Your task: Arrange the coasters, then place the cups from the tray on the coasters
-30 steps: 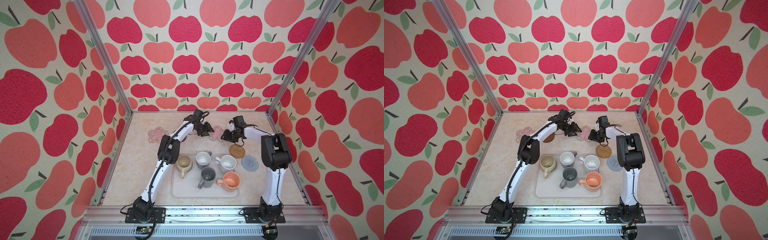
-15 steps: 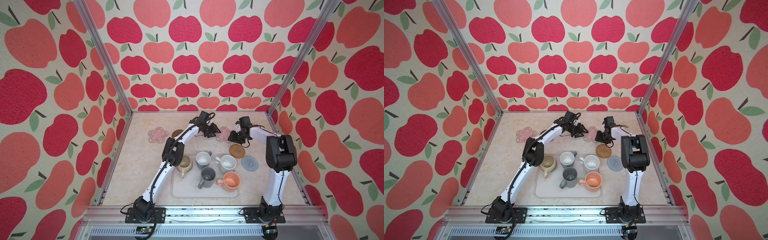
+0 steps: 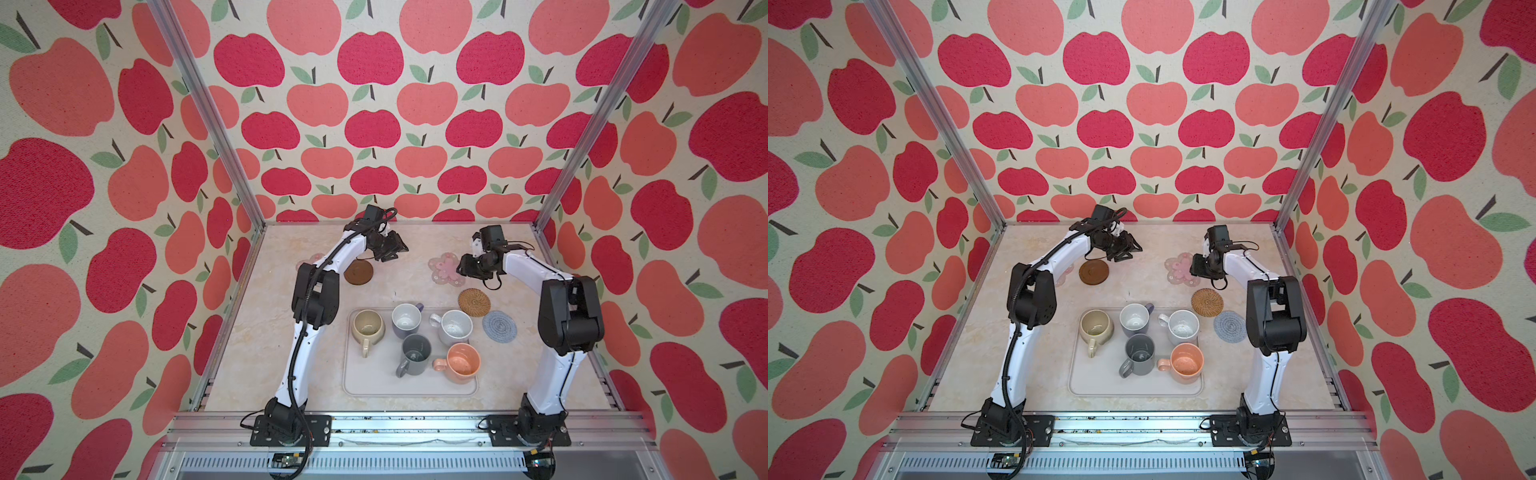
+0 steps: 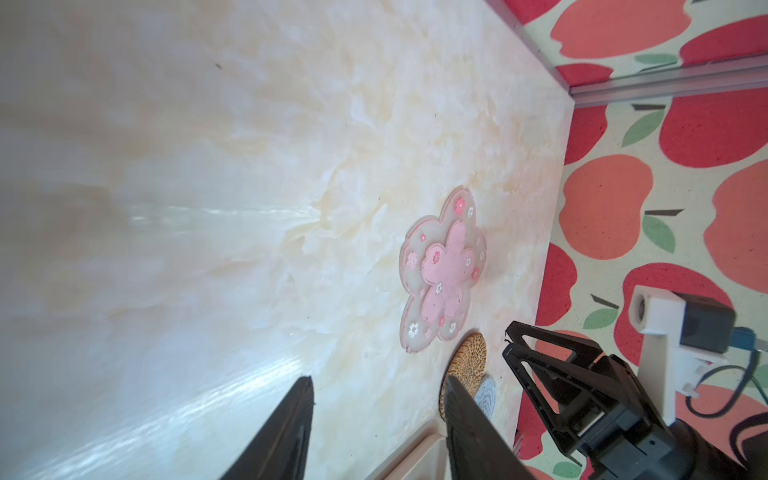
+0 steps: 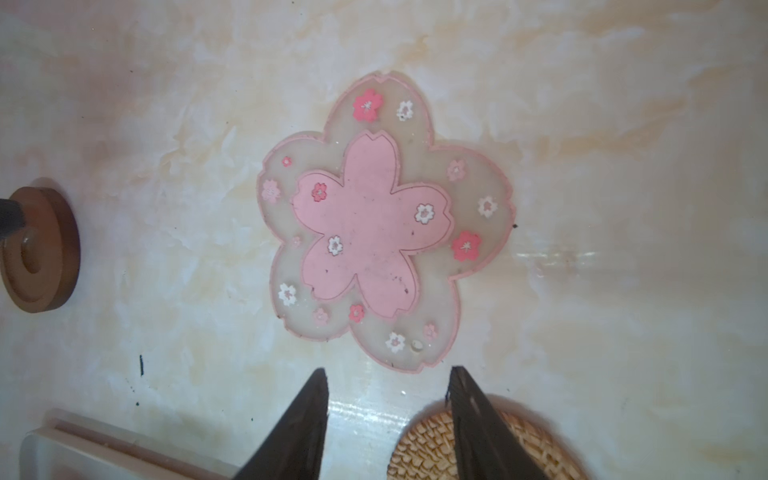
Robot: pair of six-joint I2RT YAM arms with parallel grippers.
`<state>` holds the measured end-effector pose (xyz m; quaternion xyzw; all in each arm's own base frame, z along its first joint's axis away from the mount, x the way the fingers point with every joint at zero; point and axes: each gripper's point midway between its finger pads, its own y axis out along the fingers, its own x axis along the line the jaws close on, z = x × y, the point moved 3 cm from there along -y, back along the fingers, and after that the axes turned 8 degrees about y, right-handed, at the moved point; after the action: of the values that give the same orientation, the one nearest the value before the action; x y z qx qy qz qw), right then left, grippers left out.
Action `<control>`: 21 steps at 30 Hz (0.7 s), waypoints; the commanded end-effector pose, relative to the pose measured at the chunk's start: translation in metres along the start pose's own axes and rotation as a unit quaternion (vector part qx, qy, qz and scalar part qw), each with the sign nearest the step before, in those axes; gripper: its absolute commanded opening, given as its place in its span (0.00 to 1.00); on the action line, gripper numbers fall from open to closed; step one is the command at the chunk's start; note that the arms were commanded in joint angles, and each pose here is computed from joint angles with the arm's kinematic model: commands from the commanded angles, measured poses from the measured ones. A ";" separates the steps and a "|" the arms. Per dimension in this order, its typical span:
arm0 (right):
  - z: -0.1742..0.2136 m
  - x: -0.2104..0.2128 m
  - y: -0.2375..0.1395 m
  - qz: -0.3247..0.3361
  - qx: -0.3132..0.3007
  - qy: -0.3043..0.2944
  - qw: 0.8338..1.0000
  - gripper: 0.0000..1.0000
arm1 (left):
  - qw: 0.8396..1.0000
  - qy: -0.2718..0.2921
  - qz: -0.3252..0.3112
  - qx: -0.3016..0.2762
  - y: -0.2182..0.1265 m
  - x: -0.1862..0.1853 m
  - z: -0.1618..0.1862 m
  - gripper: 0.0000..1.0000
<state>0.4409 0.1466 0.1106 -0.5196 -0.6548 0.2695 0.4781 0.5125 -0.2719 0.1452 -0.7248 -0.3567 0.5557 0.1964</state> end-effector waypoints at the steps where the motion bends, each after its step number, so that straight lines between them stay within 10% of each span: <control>1: 0.002 0.019 -0.004 0.027 0.004 -0.047 0.999 0.51 | 0.999 0.028 0.004 -0.043 -0.038 -0.008 -0.005 0.53; 21: 0.012 0.073 0.059 0.179 0.070 -0.167 0.967 0.54 | 0.996 -0.009 -0.023 -0.090 -0.142 0.050 0.033 0.54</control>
<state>0.4600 0.2471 0.0840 -0.5284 -0.6337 0.4408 0.3533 0.4516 -0.1470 0.1903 -0.7141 -0.4246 0.5398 0.1356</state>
